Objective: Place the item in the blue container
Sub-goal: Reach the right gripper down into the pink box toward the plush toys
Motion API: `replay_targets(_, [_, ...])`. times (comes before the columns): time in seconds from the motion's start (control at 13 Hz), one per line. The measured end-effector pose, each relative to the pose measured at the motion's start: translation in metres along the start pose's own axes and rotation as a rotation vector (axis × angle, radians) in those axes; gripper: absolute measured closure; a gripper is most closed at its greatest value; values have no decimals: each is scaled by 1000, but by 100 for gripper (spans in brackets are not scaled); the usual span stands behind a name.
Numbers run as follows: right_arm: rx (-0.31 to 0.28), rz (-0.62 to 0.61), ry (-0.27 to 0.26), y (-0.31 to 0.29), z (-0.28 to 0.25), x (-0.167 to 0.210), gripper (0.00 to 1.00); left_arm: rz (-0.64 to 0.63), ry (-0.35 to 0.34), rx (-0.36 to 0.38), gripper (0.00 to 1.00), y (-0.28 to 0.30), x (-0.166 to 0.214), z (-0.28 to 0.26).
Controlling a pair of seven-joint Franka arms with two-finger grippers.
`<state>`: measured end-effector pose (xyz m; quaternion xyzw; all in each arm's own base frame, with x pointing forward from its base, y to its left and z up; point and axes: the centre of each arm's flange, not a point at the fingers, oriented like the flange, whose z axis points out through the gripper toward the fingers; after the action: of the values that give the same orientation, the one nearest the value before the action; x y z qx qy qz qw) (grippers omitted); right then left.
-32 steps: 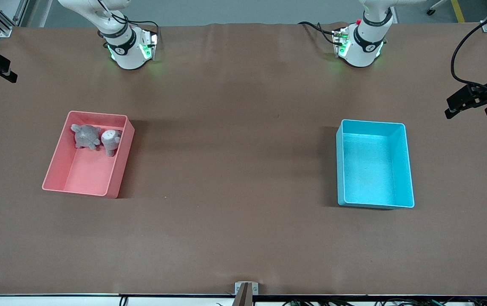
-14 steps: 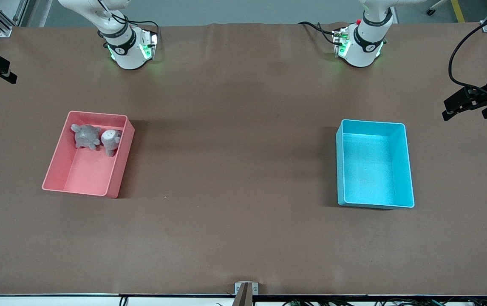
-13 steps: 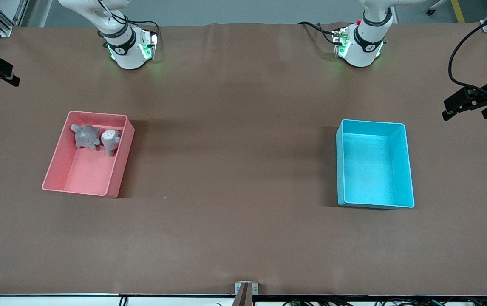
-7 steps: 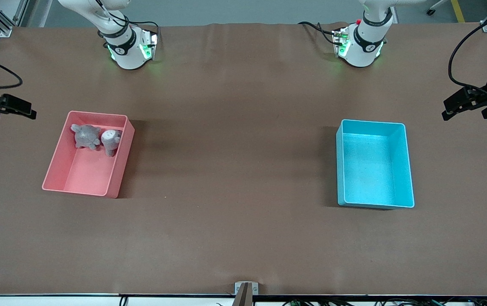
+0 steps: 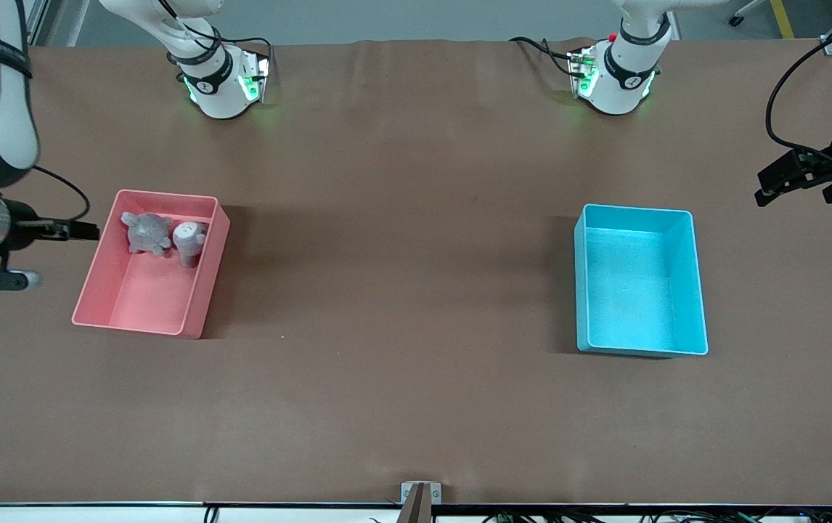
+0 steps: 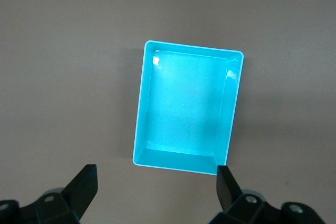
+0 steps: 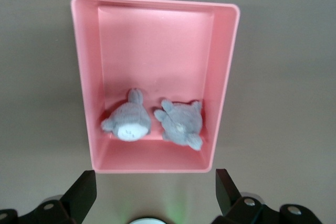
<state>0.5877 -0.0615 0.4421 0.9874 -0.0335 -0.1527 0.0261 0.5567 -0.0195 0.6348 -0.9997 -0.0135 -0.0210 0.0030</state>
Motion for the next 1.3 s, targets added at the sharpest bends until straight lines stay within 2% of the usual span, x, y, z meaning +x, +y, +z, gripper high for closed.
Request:
replay_targets(0.23, [79, 49, -8, -10, 76, 5, 0, 0, -1, 0, 0, 0, 0, 1])
replay_targets(0.61, [197, 167, -43, 9, 177, -15, 0, 0, -2, 0, 0, 0, 1, 1])
replay_targets(1.15, [239, 201, -64, 5, 204, -25, 0, 0, -7, 0, 0, 0, 2, 4])
replay_targets(1.3, [252, 211, -84, 3, 215, -26, 0, 0, -7, 0, 0, 0, 2, 4])
